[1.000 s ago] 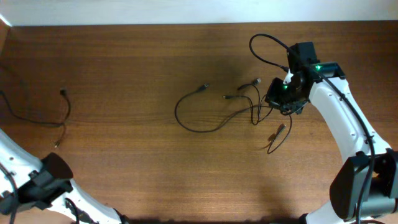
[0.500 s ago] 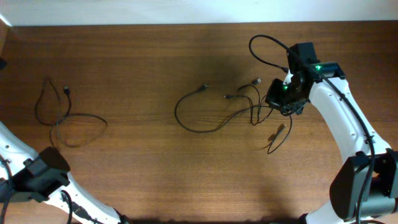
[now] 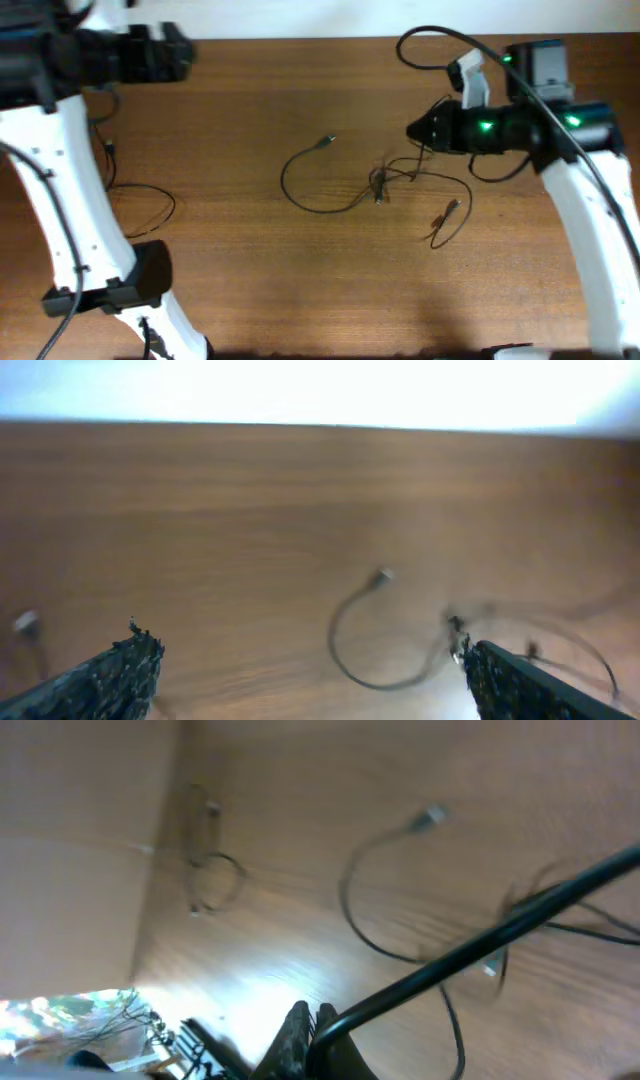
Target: Untangle cables
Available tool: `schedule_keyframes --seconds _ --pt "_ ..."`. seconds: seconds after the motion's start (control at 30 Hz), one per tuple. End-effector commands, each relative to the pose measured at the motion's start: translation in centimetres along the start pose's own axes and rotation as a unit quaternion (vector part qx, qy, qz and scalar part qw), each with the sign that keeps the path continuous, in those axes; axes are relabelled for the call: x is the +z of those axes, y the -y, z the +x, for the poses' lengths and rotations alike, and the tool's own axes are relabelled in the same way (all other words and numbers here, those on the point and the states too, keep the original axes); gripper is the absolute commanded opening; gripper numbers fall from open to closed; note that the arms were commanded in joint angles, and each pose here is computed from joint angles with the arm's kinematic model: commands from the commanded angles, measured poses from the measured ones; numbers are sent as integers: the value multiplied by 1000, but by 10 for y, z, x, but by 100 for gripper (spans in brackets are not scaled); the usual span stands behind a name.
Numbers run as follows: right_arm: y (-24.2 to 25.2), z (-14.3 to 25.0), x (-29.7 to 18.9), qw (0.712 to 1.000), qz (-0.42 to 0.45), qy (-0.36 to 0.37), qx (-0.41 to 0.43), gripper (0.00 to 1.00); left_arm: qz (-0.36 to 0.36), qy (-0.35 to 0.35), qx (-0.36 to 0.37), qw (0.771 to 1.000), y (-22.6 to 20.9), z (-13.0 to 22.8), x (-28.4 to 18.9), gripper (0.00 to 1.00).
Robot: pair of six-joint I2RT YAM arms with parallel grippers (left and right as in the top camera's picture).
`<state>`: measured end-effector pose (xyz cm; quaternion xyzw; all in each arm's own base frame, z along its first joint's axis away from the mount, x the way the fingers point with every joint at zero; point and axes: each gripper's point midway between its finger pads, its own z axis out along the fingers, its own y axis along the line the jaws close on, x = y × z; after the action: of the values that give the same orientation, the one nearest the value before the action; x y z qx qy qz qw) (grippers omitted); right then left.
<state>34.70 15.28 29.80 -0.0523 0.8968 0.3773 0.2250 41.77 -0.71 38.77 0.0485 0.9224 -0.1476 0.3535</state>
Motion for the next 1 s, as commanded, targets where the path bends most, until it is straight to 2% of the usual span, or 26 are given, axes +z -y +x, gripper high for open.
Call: schedule_keyframes --seconds 0.0,0.07,0.17,0.3,0.43,0.53,0.67,0.87,0.97 --pt "-48 -16 -40 996 -44 54 -53 4 72 -12 100 992 65 6 10 100" --pt "-68 -28 -58 992 -52 87 -79 4 110 -21 125 986 97 11 18 100" --pt "-78 -37 -67 990 -60 105 -72 4 166 -34 169 971 139 21 27 100" --pt "-79 -42 -67 990 -66 113 -51 4 347 -51 237 906 204 47 30 100" --pt "-75 -56 -70 989 -56 139 1 4 420 -68 207 881 218 51 47 98" --pt "-77 -63 -70 987 -66 148 20 4 511 -35 200 835 238 45 31 97" --pt "-79 -70 -69 984 -74 155 35 4 554 -31 191 810 254 46 24 94" --pt "-80 -72 -70 984 -75 160 31 4 592 -49 234 769 307 72 18 92" --pt "-80 -72 -70 984 -76 159 31 4 608 -49 260 748 331 83 12 86"
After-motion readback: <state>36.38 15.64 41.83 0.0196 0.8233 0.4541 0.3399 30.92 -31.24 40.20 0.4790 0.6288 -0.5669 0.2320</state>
